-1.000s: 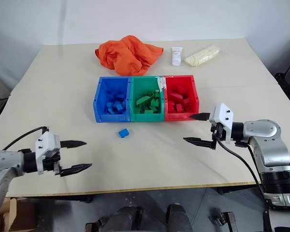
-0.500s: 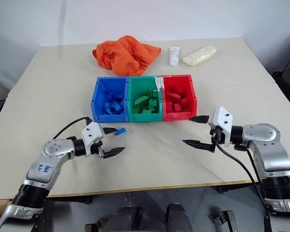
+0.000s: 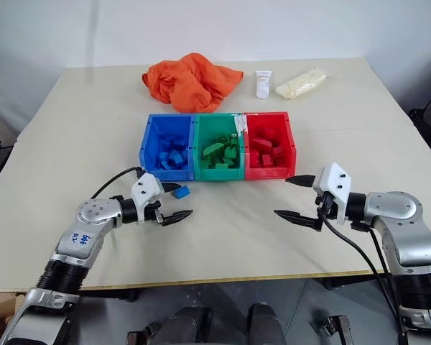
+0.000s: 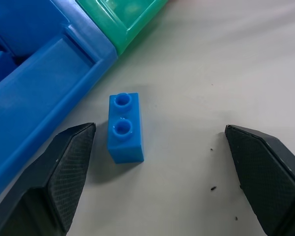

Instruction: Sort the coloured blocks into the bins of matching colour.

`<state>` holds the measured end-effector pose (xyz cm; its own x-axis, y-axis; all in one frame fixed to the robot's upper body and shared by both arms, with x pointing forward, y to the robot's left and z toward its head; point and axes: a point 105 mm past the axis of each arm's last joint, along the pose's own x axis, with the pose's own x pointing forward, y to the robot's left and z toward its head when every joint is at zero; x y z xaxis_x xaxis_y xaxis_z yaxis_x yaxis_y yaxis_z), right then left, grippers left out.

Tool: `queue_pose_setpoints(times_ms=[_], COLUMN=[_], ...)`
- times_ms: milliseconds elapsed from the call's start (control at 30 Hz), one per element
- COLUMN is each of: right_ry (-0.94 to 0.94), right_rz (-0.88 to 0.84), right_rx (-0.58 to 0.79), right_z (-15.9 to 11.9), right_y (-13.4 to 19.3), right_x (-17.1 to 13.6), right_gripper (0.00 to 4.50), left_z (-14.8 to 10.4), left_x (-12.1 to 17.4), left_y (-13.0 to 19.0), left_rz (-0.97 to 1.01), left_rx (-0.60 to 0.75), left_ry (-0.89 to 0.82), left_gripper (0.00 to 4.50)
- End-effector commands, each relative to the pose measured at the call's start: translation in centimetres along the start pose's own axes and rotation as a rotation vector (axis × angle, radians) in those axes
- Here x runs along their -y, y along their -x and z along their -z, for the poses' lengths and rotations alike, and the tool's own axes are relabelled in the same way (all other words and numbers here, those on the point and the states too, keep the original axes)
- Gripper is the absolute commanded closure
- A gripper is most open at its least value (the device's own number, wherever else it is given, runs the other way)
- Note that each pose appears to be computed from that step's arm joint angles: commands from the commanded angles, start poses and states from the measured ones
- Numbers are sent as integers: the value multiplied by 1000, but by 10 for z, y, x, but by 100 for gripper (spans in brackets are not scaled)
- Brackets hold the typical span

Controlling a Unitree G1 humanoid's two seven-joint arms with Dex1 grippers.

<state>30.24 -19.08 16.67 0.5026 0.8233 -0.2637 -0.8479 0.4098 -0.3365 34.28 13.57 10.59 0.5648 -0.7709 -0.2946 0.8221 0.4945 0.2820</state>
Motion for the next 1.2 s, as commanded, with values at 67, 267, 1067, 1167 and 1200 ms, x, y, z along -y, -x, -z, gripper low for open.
queue_pose_setpoints(times_ms=[67,267,1067,1167,1200], right_ry=[57,58,59,62,62], right_rz=[25,27,50,53,54], right_rx=[30,31,48,53,54], right_z=[-16,-16,-19,-20,-20], right_y=[7,6,6,4,4], right_x=[5,5,8,9,9], right_gripper=[0,0,0,0,0], left_z=[0,1,-99,-100,-103], left_x=[2,8,-87,-92,-92], left_y=[-2,-1,12,6,6], left_rz=[9,34,-298,-293,-292], left_rx=[-3,-3,228,234,240], left_ry=[-6,15,-61,-59,-61], left_gripper=[118,297,268,176,144])
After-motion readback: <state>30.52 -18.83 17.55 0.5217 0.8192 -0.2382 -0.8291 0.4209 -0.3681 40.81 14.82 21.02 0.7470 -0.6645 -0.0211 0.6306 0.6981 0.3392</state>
